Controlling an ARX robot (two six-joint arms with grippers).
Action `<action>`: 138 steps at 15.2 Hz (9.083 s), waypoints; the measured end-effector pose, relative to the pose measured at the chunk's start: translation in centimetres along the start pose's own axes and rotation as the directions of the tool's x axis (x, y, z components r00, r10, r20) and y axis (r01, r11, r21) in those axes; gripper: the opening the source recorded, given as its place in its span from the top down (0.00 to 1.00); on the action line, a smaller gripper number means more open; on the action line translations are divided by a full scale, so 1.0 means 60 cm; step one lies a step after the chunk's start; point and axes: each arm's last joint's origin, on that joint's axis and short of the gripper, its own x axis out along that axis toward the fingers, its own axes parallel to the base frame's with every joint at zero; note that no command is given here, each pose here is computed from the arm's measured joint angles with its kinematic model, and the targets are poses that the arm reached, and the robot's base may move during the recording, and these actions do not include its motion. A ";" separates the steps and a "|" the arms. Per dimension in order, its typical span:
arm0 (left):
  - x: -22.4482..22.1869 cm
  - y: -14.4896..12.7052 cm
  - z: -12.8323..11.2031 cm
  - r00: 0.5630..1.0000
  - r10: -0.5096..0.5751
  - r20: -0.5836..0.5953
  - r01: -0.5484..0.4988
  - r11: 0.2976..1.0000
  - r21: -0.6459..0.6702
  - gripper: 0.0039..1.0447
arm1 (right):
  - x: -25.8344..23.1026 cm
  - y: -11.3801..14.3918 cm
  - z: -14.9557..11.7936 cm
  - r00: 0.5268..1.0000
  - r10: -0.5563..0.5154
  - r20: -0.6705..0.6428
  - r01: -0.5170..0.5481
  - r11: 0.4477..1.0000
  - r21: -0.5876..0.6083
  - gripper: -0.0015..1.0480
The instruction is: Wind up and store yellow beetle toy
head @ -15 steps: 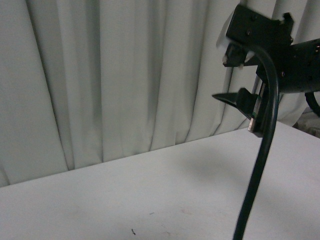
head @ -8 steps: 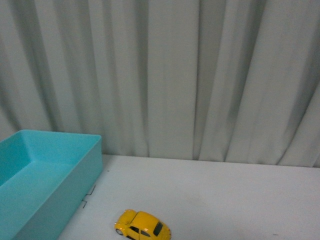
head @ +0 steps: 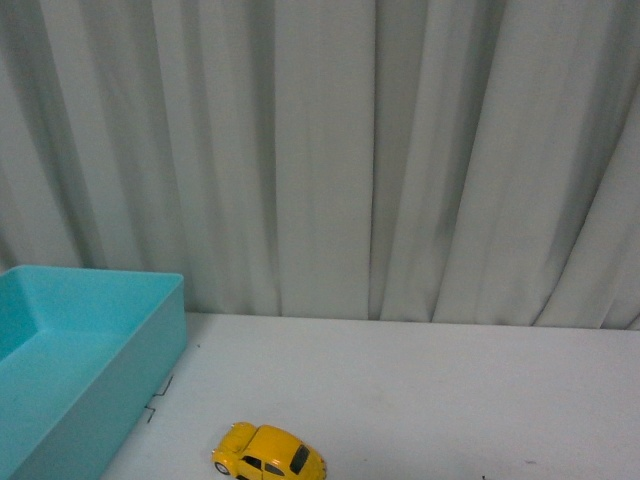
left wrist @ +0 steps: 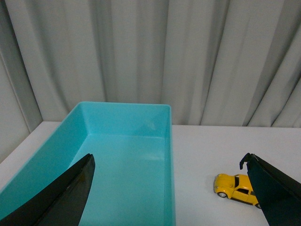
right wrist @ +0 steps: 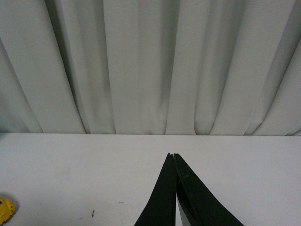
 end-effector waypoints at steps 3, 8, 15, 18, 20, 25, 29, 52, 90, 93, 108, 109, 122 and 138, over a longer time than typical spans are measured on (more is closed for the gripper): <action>0.000 0.000 0.000 1.000 0.000 0.000 0.000 1.000 0.000 0.06 | -0.014 0.000 -0.007 1.000 0.000 0.002 0.000 1.000 0.000 0.98; 0.000 0.000 0.000 1.000 0.000 0.000 0.000 1.000 0.000 0.06 | -0.031 0.000 -0.016 1.000 -0.001 0.027 0.001 1.000 0.000 0.98; 0.000 0.000 0.000 1.000 0.000 0.000 0.000 1.000 0.000 0.06 | -0.048 0.000 -0.018 1.000 -0.001 0.018 0.001 1.000 0.000 0.98; 0.000 0.000 0.000 1.000 0.001 0.000 -0.001 1.000 0.000 0.06 | -0.065 0.000 -0.027 1.000 -0.002 -0.018 0.002 1.000 0.001 0.98; 0.000 0.000 0.000 1.000 0.000 0.000 0.000 1.000 0.000 0.06 | -0.068 0.000 -0.025 1.000 -0.003 0.002 0.003 1.000 0.001 0.98; 0.000 0.000 0.000 1.000 0.000 0.000 0.000 1.000 0.000 0.06 | -0.068 0.000 -0.024 1.000 -0.003 0.011 0.003 1.000 0.001 0.75; 0.000 0.000 0.000 1.000 0.000 0.000 0.000 1.000 0.000 0.06 | -0.068 0.000 -0.024 1.000 -0.003 0.011 0.003 1.000 0.001 0.29; 0.373 -0.318 0.015 0.485 -0.096 -0.869 0.843 -0.214 0.494 0.06 | -0.068 0.000 -0.024 1.000 -0.003 0.009 0.003 1.000 0.001 0.06; 0.509 -0.053 0.238 0.747 -0.177 -0.641 0.536 0.731 0.423 0.61 | -0.068 0.000 -0.024 1.000 -0.003 0.009 0.003 1.000 0.001 0.06; 0.503 0.068 0.160 0.705 0.126 -0.698 0.235 0.887 0.397 0.61 | -0.068 0.000 -0.024 1.000 -0.003 0.009 0.003 1.000 0.001 0.06; 0.507 0.101 -0.104 0.485 0.263 -0.834 0.125 0.923 0.364 0.58 | -0.068 0.000 -0.024 1.000 -0.003 0.009 0.003 1.000 0.001 0.06; 0.506 0.097 -0.113 0.468 0.245 -0.849 0.144 0.927 0.347 0.45 | -0.068 0.000 -0.024 1.000 -0.003 0.009 0.003 1.000 0.001 0.06; 0.224 0.081 0.204 0.999 0.003 -0.035 0.001 0.994 0.112 0.37 | -0.068 0.000 -0.024 1.000 -0.003 0.009 0.003 1.000 0.001 0.06; 0.065 0.000 0.037 1.000 0.000 -0.003 0.000 1.000 0.003 0.99 | -0.068 0.000 -0.024 1.000 -0.003 0.009 0.003 1.000 0.001 0.06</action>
